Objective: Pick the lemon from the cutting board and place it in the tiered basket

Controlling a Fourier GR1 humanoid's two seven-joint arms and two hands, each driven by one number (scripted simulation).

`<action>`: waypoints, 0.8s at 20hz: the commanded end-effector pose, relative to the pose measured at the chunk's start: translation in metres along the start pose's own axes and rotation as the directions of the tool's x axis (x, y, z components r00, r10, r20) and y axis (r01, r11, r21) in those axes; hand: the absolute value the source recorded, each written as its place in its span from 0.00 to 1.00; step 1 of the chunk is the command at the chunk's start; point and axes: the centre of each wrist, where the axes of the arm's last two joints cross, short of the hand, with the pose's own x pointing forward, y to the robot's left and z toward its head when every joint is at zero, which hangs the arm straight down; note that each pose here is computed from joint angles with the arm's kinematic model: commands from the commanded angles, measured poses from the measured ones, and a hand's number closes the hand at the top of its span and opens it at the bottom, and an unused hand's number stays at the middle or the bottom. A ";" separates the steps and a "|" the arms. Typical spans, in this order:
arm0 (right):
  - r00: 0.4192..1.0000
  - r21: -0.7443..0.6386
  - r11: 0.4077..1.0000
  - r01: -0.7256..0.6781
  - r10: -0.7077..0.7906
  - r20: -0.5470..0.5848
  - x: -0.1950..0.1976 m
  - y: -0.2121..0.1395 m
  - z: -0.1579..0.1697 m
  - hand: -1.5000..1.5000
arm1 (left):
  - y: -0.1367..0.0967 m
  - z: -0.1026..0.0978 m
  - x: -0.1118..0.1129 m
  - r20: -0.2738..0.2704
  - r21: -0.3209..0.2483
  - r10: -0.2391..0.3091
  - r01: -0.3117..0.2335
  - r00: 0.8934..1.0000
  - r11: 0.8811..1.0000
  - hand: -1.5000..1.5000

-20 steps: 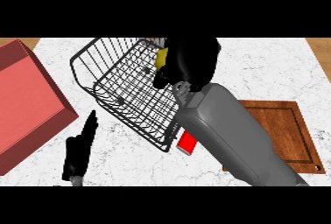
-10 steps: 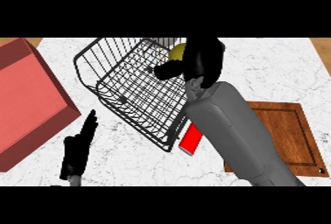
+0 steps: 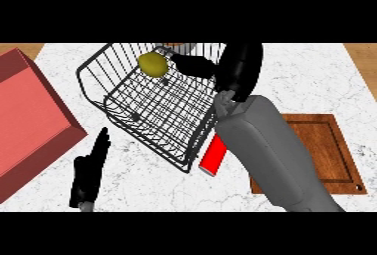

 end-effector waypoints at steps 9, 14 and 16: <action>0.975 -0.362 0.926 0.108 -0.170 -0.144 -0.025 -0.109 0.009 0.00 | 0.009 0.015 -0.013 -0.040 0.074 0.025 -0.022 0.999 0.997 0.50; 0.976 -0.353 0.927 0.127 -0.180 -0.121 -0.040 -0.190 0.044 0.00 | 0.014 0.027 -0.028 -0.063 0.099 0.025 -0.019 0.998 0.995 0.50; 0.977 -0.344 0.933 0.101 -0.158 -0.142 -0.058 -0.214 0.063 0.00 | 0.016 0.018 -0.021 -0.036 0.096 0.041 -0.037 0.999 0.995 0.50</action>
